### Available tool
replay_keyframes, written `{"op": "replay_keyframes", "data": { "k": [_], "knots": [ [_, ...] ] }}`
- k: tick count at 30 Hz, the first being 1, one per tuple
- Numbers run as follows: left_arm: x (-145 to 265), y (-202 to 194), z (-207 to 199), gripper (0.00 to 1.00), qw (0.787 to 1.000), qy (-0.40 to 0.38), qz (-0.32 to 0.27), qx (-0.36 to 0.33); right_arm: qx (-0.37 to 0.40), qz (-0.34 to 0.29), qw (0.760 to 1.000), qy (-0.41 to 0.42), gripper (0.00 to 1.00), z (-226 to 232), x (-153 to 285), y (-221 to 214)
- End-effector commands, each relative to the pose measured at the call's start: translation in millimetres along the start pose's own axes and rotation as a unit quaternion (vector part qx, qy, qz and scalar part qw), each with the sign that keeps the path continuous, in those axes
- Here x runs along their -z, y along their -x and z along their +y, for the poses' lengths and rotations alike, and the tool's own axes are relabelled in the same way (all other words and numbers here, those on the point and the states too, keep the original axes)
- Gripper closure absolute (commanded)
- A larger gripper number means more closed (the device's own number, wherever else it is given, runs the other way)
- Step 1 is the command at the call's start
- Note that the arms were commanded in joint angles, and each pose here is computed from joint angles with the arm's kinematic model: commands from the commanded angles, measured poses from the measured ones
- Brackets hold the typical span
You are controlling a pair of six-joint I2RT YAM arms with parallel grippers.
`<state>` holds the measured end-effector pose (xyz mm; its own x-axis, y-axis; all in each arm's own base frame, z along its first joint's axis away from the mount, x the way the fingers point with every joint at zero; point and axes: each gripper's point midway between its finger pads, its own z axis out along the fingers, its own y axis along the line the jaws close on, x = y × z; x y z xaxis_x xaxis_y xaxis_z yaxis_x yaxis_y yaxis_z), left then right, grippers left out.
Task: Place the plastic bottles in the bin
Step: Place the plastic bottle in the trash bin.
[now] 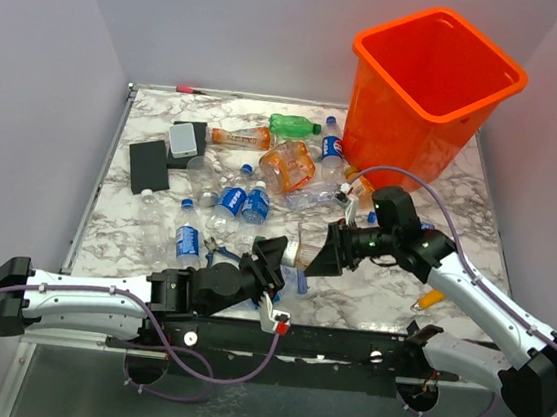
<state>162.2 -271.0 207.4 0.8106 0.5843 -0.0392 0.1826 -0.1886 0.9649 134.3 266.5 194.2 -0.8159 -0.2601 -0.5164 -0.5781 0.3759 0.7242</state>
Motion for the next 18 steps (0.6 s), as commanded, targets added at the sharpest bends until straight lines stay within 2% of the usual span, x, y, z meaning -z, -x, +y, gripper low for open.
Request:
{"op": "replay_keyframes", "data": {
  "k": [1, 3, 4, 5, 9, 14, 15, 16, 17, 18],
  "knots": [
    [4, -2, 16, 0.63, 1.000, 0.023, 0.008, 0.017, 0.022, -0.022, 0.999, 0.005, 0.68, 9, 5, 5],
    [6, -1, 24, 0.42, 0.998, 0.043, 0.003, 0.048, 0.039, -0.049, 0.998, -0.004, 0.73, 12, 11, 14],
    [7, -1, 28, 0.09, 0.996, 0.055, 0.002, 0.067, 0.049, -0.067, 0.996, -0.010, 0.75, 14, 14, 21],
    [9, -1, 32, 0.02, 0.994, 0.066, 0.000, 0.086, 0.062, -0.089, 0.994, -0.015, 0.76, 18, 19, 28],
    [20, -5, 47, 0.01, 0.977, 0.103, -0.005, 0.185, 0.113, -0.204, 0.971, -0.047, 0.76, 30, 46, 61],
    [35, -9, 66, 0.01, 0.926, 0.151, -0.019, 0.345, 0.151, -0.322, 0.934, -0.043, 0.77, 53, 78, 90],
    [38, -9, 70, 0.01, 0.911, 0.159, -0.024, 0.379, 0.154, -0.341, 0.926, -0.042, 0.77, 55, 83, 94],
    [41, -9, 75, 0.01, 0.887, 0.171, -0.030, 0.428, 0.155, -0.362, 0.918, -0.043, 0.77, 56, 88, 99],
    [45, -10, 83, 0.01, 0.851, 0.190, -0.039, 0.487, 0.155, -0.382, 0.910, -0.044, 0.78, 57, 93, 103],
    [49, -12, 93, 0.01, 0.807, 0.213, -0.048, 0.549, 0.159, -0.403, 0.901, -0.040, 0.78, 60, 98, 107]
  ]
}}
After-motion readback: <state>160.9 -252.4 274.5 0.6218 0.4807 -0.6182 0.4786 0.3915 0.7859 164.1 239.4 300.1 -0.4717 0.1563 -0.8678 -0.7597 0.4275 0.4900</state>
